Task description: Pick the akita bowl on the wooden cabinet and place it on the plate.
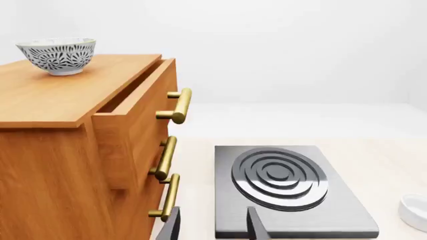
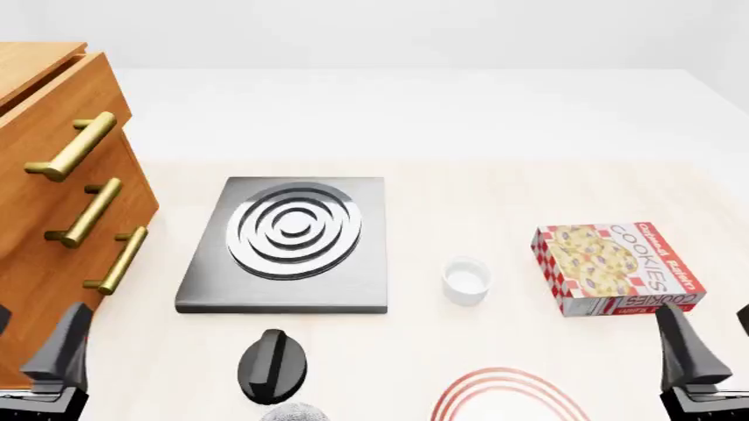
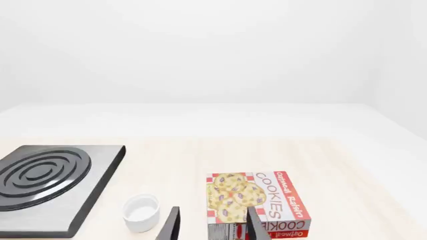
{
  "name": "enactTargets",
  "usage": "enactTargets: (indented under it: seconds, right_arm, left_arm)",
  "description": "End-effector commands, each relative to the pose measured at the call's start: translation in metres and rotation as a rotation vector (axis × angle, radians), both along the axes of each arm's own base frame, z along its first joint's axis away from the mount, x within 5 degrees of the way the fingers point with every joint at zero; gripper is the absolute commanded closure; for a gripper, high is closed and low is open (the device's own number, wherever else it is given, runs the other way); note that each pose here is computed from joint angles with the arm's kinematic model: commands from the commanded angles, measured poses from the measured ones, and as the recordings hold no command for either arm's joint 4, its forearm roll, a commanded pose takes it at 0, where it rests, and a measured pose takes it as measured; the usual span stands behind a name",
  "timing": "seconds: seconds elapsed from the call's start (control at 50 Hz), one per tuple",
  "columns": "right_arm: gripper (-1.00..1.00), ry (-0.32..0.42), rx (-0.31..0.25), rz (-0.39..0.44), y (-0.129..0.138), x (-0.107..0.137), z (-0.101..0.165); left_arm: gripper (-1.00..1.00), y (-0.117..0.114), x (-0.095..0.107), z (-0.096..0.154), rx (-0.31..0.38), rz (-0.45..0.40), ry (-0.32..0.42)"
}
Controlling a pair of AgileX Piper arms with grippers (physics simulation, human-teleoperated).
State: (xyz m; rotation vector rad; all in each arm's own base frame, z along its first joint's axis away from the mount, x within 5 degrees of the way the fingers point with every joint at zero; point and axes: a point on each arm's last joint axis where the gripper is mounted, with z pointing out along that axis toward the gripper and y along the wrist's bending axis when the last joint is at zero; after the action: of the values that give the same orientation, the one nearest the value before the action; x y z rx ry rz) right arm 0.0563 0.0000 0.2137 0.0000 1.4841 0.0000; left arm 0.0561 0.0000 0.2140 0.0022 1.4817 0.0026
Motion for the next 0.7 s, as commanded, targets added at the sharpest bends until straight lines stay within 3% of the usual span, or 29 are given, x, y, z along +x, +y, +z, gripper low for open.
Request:
enactTargets:
  seconds: [0.02,0.3,0.7]
  right_arm:
    - [-1.0,0.001,0.0,0.0,0.0,0.0,0.001]
    - [-1.0,0.001,0.001,0.0,0.0,0.0,0.0]
    - [-1.0,0.001,0.001,-0.001,0.0,0.0,0.0]
  left_arm:
    - [-1.0,0.0,0.0,0.001,0.014,-0.002,-0.006]
    - [-1.0,0.0,-0.002,0.009,0.013,0.0,-0.022]
    - [-1.0,-0.001,-0.022,0.072,0.031,-0.012,-0.082]
